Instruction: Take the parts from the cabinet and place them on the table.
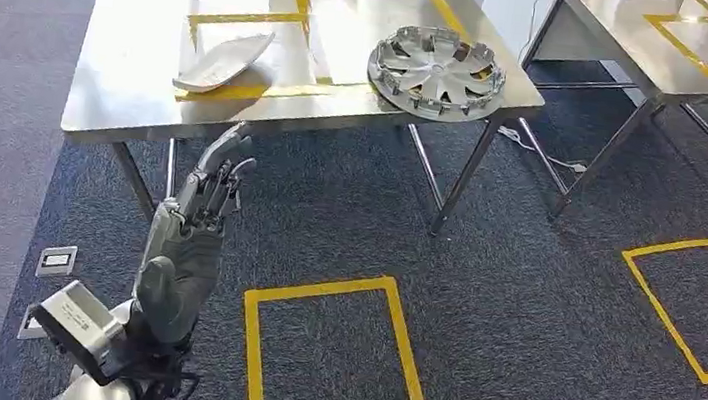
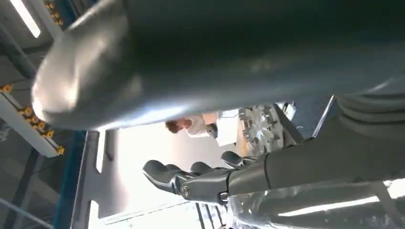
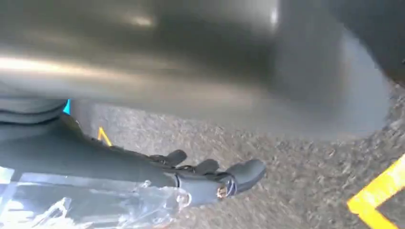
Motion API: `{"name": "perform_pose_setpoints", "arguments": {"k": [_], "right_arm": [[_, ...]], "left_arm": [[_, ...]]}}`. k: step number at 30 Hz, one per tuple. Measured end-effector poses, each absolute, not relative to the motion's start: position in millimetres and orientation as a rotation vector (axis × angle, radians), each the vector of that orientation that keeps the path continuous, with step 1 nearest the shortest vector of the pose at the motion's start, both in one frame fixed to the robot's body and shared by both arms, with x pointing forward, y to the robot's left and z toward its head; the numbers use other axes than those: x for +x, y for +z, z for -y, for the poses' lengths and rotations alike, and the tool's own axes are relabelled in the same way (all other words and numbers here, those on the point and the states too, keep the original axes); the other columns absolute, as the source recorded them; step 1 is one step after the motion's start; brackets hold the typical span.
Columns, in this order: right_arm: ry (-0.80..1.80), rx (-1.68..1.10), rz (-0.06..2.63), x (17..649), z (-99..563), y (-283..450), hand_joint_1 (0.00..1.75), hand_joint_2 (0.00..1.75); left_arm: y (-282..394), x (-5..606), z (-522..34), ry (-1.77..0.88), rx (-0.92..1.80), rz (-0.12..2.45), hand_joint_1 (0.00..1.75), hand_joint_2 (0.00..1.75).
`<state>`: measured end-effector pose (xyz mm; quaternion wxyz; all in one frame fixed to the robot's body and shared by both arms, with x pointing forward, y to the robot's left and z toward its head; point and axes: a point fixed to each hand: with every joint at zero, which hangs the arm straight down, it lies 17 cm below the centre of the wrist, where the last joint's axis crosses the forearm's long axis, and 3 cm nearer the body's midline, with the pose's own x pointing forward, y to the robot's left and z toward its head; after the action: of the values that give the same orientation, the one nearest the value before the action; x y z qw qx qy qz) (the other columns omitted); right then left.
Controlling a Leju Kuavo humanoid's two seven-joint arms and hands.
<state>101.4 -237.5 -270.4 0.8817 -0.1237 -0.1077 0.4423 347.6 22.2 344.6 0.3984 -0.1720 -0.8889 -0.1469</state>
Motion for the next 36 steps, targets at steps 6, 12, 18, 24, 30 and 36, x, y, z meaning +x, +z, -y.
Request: {"name": "perform_pose_setpoints", "arguments": {"k": [6,12,18,24,30,36], "right_arm": [[0.92,-0.26,0.229,105,237,-270,0.0,0.0],[0.92,-0.259,0.23,106,237,-270,0.0,0.0],[0.921,-0.259,0.229,105,237,-270,0.0,0.0],[0.917,-0.267,0.222,105,239,-270,0.0,0.0],[0.905,-0.297,0.195,99,246,-270,0.0,0.0],[0.893,-0.299,0.181,95,248,-271,0.0,0.0]], "left_arm": [[341,347,-19,-0.381,-0.443,2.24,0.0,0.0],[339,345,-16,-0.38,-0.458,2.233,0.0,0.0],[333,347,-14,-0.385,-0.459,2.219,0.0,0.0],[332,348,-14,-0.357,-0.5,2.186,0.0,0.0],[316,354,-15,-0.274,-0.551,2.09,0.0,0.0],[290,360,-13,-0.252,-0.548,1.981,0.0,1.75]]}}
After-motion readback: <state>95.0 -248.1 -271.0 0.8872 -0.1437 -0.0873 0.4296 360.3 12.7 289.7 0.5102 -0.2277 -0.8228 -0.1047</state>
